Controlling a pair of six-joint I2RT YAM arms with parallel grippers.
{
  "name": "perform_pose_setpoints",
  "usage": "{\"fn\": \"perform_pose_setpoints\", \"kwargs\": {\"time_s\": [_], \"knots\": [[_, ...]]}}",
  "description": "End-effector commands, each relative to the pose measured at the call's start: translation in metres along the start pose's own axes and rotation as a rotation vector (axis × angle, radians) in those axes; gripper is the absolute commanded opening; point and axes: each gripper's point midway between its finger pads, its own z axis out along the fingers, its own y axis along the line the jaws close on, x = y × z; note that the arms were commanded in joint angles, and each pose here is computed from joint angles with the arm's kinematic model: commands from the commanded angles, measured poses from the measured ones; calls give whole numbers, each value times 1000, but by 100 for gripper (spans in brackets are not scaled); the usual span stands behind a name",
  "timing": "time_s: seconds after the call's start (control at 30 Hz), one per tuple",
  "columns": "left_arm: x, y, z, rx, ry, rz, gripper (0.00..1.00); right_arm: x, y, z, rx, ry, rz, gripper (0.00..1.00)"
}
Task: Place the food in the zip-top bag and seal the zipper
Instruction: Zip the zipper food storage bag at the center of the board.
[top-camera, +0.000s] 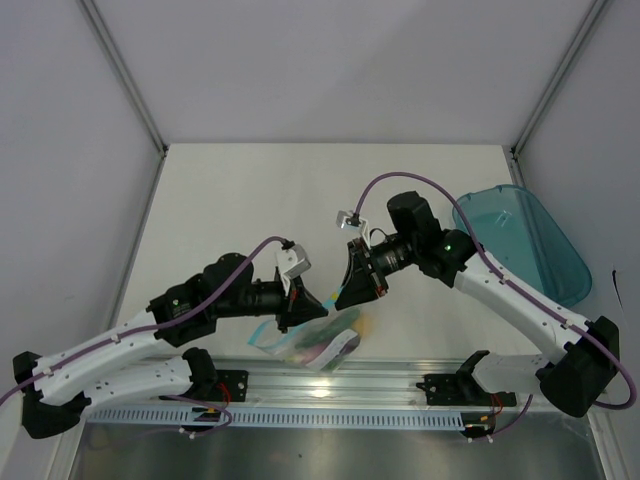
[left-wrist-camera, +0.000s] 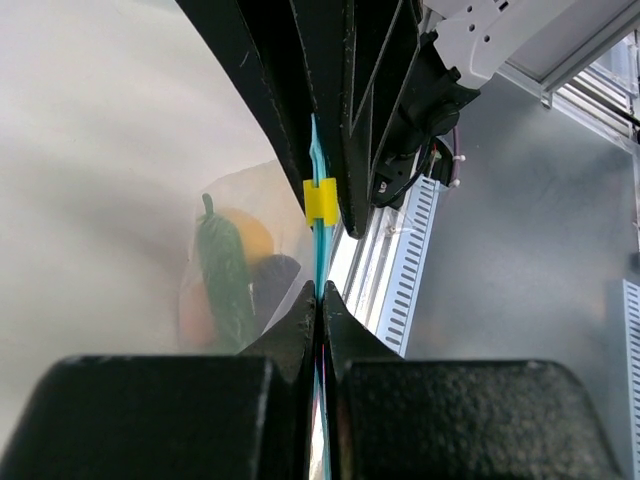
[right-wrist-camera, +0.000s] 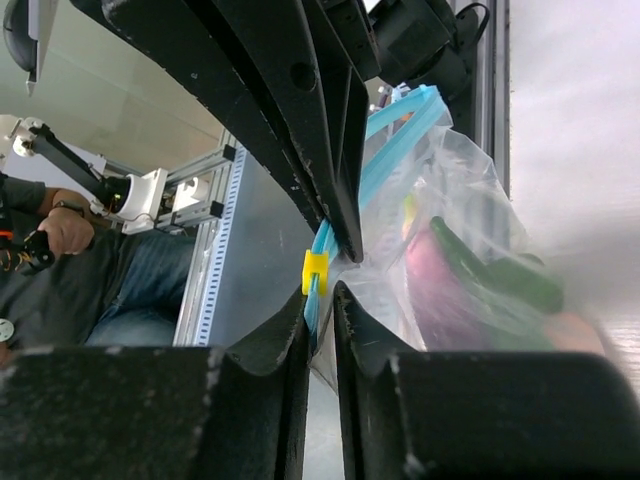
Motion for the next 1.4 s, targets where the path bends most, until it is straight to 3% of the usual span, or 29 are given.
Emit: {"fn": "perform_pose_setpoints", "kwargs": {"time_s": [0.0,0.1,0.27,0.3,0.4,0.47,0.57,0.67,0.8,1.0,1.2,1.37], "knots": [[-19,-11,-5,36,-42,38,1,-14,20,-2,-51,-20,-95,16],[-20,-10,-5,29,-39,38,1,-13,17,-2,-35,-16,-92,0],[-23,-5,-6,-3,-51,34,2,-10,7,7,59,-6,-74,0],[-25,-4,-7,-14,-57,24,15,-10,0,9,107,-6,-62,0],[-37,0,-7,-49,-90,16,40,-8,-7,16,155,-9,-45,0],[-42,3,-7,-72,-102,0,47,-8,-7,18,175,-21,-52,0],[-54,0,-5,-63,-126,-9,46,-8,-6,21,210,-41,-54,0],[-59,-6,0,-24,-119,-20,37,-10,-4,18,223,-80,-70,0],[-51,-12,8,21,-86,-32,19,-10,1,15,222,-97,-78,0],[-40,-15,3,64,-87,-40,8,-3,0,10,205,-91,-64,0],[-32,-18,0,108,-73,-53,5,-5,1,12,186,-97,-65,0],[-30,-17,1,108,-66,-58,12,-9,2,13,171,-103,-71,0]]}}
